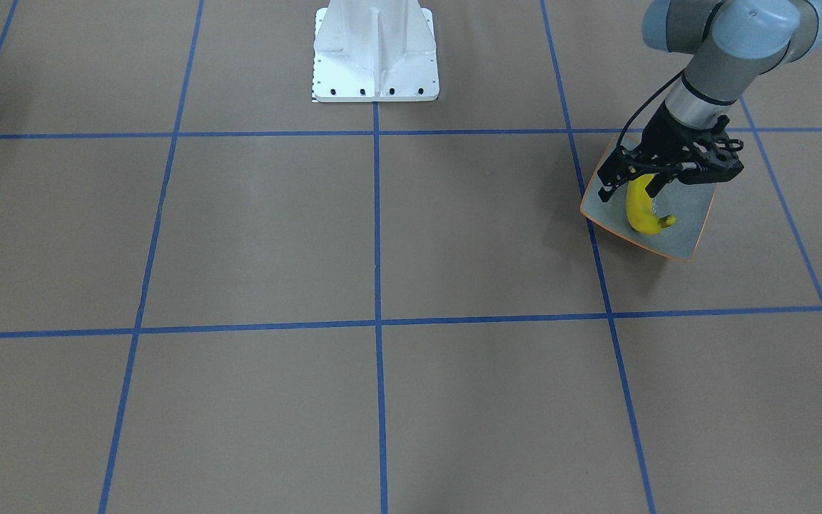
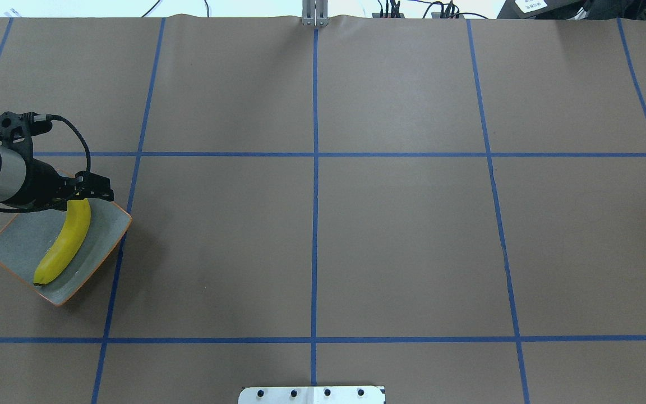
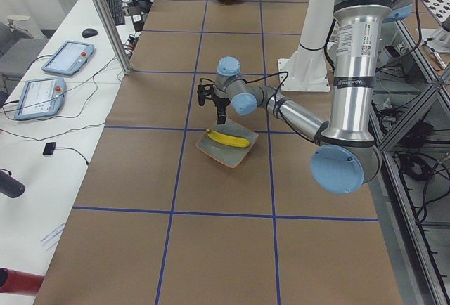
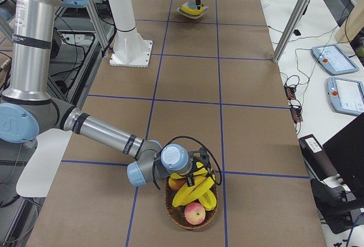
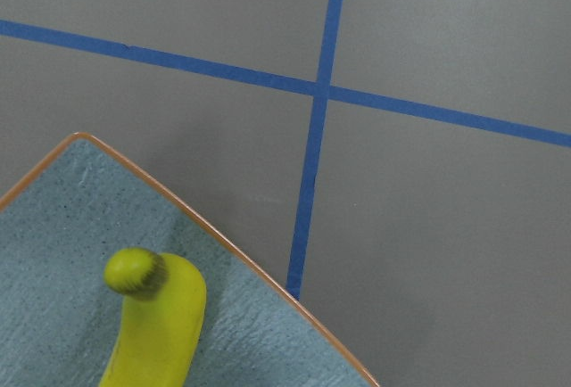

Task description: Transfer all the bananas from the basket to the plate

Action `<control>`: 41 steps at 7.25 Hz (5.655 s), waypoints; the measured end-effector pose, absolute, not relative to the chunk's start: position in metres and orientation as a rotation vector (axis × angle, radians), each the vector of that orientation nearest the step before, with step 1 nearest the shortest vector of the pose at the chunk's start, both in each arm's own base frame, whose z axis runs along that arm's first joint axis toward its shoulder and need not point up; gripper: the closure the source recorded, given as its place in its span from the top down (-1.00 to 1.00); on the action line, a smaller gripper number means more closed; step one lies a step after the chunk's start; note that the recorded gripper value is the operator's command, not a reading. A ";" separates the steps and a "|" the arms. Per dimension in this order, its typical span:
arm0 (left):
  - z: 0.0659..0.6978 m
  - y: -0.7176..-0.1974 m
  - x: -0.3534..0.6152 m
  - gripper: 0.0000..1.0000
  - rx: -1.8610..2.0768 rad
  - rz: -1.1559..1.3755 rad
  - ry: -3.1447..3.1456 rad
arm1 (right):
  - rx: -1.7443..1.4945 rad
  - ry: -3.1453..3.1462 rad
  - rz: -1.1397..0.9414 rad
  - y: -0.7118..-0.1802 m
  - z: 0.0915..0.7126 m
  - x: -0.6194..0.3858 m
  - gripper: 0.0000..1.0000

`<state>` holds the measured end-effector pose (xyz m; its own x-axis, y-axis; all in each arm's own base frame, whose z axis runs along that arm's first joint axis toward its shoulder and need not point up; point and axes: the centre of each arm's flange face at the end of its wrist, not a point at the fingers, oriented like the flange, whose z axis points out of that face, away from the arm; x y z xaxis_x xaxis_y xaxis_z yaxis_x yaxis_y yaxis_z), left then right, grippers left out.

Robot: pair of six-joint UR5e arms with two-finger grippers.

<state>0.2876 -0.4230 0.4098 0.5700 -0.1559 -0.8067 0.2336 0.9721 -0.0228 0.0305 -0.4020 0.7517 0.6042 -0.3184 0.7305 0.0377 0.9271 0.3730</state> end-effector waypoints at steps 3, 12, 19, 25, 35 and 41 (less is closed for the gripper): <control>0.397 -0.424 0.297 0.98 0.081 -0.243 0.959 | 0.386 -0.979 -0.182 -0.413 0.727 0.052 -1.00; 0.211 -0.477 0.366 0.98 0.103 -0.330 1.246 | 0.190 -1.277 0.039 -0.533 0.433 -0.095 -1.00; 0.113 -0.462 0.424 0.97 0.044 -0.299 1.392 | 0.229 -1.464 0.155 -0.467 0.262 -0.376 -1.00; 0.089 -0.471 0.456 0.97 -0.085 -0.433 1.416 | 0.338 -1.528 0.093 -0.417 0.213 -0.428 -1.00; 0.097 -0.471 0.485 -1.00 -0.108 -0.416 1.425 | 0.384 -1.546 0.019 -0.400 0.198 -0.439 1.00; 0.178 -0.466 0.436 -1.00 -0.028 -0.284 1.347 | 0.412 -1.487 0.048 -0.380 0.249 -0.385 1.00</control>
